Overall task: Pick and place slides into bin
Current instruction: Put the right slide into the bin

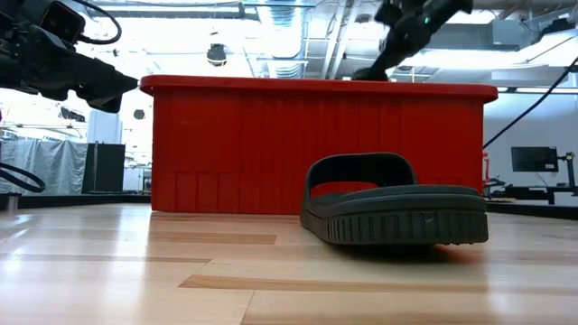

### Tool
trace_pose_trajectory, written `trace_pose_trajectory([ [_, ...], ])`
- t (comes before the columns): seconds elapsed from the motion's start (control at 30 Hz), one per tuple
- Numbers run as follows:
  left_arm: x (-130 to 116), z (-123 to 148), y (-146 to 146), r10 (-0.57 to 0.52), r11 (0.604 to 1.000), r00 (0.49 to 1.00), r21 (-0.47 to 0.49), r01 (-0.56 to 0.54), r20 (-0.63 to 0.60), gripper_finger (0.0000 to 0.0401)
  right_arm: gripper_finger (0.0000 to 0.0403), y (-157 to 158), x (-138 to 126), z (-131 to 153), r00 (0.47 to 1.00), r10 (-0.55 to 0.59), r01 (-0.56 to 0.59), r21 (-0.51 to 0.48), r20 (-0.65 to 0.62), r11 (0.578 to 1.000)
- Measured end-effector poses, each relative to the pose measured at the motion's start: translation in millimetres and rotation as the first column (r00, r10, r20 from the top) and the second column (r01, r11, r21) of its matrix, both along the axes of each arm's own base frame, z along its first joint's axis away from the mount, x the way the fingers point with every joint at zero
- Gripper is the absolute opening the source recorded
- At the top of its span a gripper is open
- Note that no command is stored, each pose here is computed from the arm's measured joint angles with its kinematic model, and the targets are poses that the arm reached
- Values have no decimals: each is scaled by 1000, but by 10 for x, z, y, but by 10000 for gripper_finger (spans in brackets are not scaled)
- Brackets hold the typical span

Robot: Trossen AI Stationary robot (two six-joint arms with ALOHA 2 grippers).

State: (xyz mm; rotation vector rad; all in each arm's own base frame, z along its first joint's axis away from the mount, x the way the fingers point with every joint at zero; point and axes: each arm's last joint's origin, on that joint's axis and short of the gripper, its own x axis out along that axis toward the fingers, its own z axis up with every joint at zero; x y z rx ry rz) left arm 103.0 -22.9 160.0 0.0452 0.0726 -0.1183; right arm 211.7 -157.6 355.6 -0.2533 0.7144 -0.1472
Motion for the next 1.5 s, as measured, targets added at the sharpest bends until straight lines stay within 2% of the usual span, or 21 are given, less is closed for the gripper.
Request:
trace_pose_trajectory([
  [0.23, 0, -1, 0, 0, 1000, 1000, 0, 0, 0, 178, 5, -360, -11, -317, 994, 50, -43, 73, -100, 996],
  [0.33, 0, -1, 0, 0, 1000, 1000, 0, 0, 0, 178, 5, -488, -47, -466, 985, 45, -25, 119, -165, 993],
  [0.6, 0, 0, 0, 0, 1000, 1000, 0, 0, 0, 178, 5, -743, -134, -701, 976, 3, 44, 213, -217, 976],
  [1.13, 0, 0, 0, 0, 1000, 1000, 0, 0, 0, 178, 5, -684, -162, -837, 964, 59, 45, 382, -258, 923],
  [1.5, 0, -1, 0, 0, 1000, 1000, 0, 0, 0, 178, 5, -545, -98, -985, 952, 102, 35, 435, -287, 900],
])
